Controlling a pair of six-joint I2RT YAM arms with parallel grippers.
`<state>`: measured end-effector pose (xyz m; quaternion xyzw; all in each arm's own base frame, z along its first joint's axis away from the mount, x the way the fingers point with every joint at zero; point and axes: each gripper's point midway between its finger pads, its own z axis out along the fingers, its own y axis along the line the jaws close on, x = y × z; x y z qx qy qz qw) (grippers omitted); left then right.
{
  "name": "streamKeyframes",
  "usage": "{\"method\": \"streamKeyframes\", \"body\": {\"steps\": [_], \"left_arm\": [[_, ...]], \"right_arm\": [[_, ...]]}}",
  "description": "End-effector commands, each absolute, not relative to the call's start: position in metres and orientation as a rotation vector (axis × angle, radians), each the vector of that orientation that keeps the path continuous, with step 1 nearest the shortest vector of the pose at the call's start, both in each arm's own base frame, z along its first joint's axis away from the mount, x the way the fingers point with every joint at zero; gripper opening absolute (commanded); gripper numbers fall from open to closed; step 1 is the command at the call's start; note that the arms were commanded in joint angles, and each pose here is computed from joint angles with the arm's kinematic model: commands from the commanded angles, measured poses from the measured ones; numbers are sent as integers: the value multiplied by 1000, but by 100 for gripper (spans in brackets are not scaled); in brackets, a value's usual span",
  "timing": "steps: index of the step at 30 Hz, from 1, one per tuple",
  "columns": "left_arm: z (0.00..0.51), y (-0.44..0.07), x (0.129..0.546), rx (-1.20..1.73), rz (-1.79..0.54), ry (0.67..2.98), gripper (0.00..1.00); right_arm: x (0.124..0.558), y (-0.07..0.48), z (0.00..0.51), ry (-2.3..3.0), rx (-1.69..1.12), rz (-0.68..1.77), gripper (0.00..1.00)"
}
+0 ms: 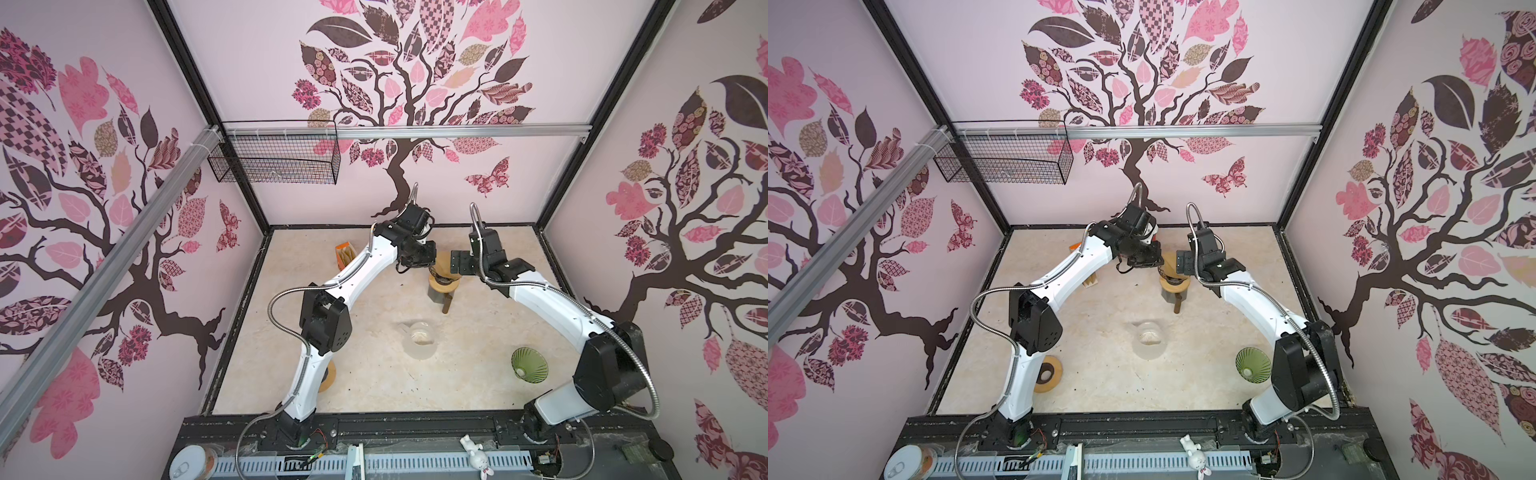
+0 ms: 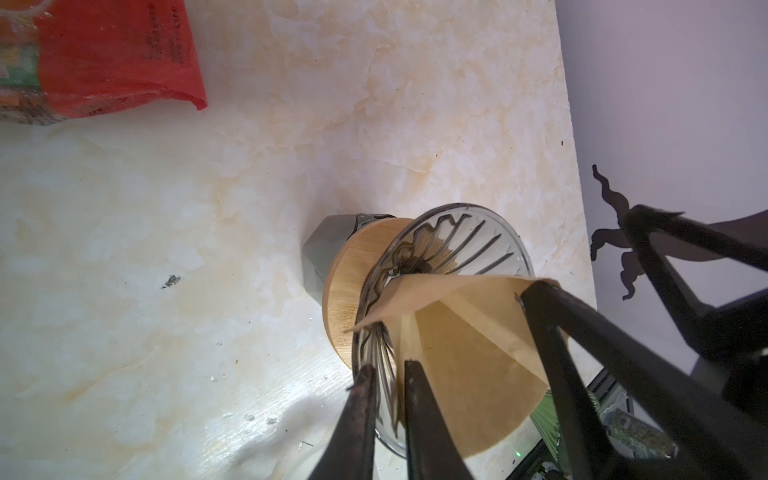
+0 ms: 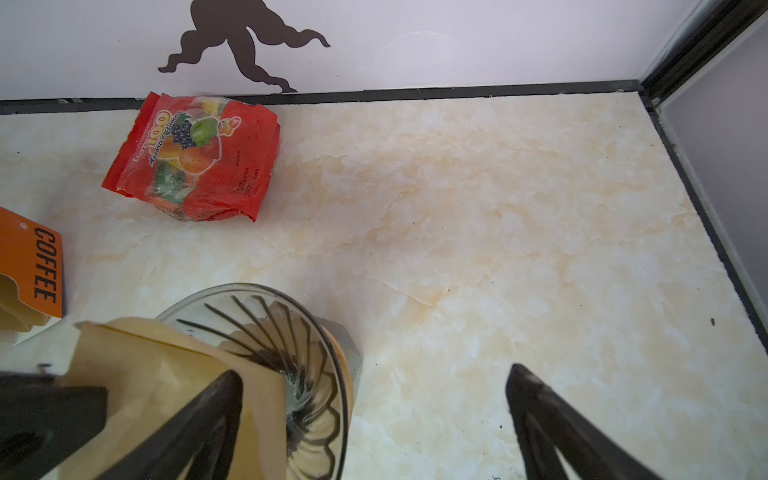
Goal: Place the coffee filter in the dripper
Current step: 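Lower the filter into the dripper while the right gripper reaches to its edge, then press the filter into the dripper with both grippers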
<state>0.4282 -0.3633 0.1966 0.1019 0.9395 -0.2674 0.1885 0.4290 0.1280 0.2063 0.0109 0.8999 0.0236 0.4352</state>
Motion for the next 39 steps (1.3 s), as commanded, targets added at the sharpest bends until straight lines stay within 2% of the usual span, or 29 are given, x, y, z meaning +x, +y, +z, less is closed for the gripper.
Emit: {"method": "streamKeyframes", "body": {"steps": [1, 7, 14, 39], "left_arm": [[217, -365, 432, 319, -740, 2584, 26], [216, -360, 431, 353, -697, 2581, 43], [216, -358, 430, 393, -647, 2567, 55], [178, -354, 438, 389, -517, 2649, 57]], "right_arm": [[434, 130, 205, 2235, 32, 74, 100], [434, 131, 203, 2234, 30, 86, 100], [434, 130, 198, 2233, 34, 102, 100], [436, 118, 186, 2240, 86, 78, 100]]}}
